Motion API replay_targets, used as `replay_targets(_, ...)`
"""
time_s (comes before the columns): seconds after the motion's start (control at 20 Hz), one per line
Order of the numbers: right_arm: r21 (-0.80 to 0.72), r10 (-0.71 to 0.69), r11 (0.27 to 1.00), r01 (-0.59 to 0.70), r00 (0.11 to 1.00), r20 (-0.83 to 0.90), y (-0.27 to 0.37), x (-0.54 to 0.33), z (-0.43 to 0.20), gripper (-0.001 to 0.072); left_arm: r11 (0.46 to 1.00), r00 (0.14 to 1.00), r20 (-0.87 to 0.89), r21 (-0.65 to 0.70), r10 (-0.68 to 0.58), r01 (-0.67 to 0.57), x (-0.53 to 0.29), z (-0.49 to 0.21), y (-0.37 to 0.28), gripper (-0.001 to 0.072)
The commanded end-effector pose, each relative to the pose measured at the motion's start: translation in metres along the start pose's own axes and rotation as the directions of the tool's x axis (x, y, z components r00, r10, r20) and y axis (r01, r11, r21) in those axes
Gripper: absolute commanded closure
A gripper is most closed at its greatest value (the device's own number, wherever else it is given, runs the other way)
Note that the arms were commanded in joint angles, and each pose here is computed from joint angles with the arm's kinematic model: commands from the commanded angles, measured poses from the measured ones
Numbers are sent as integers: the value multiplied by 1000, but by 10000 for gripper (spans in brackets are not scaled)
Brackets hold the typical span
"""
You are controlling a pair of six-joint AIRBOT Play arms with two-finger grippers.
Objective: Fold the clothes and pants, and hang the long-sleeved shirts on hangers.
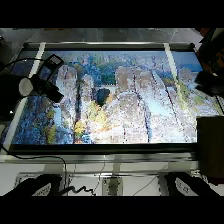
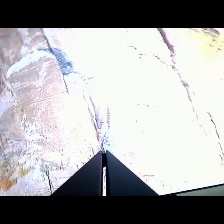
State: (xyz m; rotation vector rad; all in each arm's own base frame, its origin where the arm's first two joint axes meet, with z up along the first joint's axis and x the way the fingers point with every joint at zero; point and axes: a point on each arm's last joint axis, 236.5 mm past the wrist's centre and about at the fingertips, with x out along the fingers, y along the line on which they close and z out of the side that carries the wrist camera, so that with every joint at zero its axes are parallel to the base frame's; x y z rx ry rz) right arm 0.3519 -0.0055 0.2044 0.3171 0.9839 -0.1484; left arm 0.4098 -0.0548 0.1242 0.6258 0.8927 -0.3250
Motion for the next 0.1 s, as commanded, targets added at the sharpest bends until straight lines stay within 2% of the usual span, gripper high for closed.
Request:
replay_targets(0.0, -268, 51, 962, -52, 999, -9, 66, 5, -21, 696, 1000, 1000, 0, 0, 1, -1, 0, 0, 1, 615)
replay_targets(0.05, -285, 57, 957, -61, 998, -20, 72, 7, -25, 696, 1000, 1000, 0, 0, 1, -1, 0, 0, 1, 615)
